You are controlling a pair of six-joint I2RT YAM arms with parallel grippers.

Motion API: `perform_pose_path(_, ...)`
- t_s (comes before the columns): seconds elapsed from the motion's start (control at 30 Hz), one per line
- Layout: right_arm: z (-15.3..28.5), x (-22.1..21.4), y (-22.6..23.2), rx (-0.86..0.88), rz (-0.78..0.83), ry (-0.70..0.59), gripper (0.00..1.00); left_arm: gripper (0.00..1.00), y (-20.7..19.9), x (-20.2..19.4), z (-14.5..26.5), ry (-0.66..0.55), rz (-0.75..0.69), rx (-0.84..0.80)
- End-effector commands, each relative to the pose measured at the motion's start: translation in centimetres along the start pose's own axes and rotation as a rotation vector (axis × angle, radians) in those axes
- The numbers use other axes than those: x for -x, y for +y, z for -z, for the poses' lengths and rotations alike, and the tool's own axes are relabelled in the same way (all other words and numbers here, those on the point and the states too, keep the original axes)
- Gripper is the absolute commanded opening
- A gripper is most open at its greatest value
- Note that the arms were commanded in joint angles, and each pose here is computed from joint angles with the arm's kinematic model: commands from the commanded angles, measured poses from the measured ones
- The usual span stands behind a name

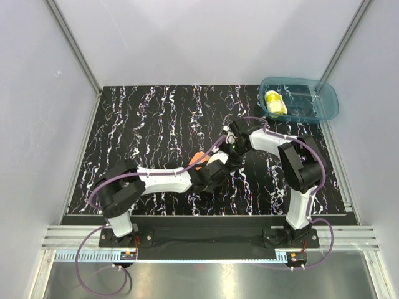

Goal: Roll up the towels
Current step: Roll the towel

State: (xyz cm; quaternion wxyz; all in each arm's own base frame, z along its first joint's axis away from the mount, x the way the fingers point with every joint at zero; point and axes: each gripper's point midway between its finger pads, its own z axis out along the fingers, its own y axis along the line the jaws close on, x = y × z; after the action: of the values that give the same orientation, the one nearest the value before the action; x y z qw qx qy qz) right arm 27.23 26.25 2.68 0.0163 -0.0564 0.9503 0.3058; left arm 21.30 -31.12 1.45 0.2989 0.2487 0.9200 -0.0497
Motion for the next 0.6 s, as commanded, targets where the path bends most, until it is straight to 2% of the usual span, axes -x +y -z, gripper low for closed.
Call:
perform_pose_path(0.0,0.7,0.9,-4.3,-0.145,-0.013,-0.013,0.75,0.33,0.9,-8.4,-1.8,0.266,-0.009,-0.039)
perform_pose_path(0.57,3.6,5.5,-6.8,-0.274,-0.032,-0.086,0.80,0.27,0.8,-8.2,-1.2,0.242,0.014,-0.094)
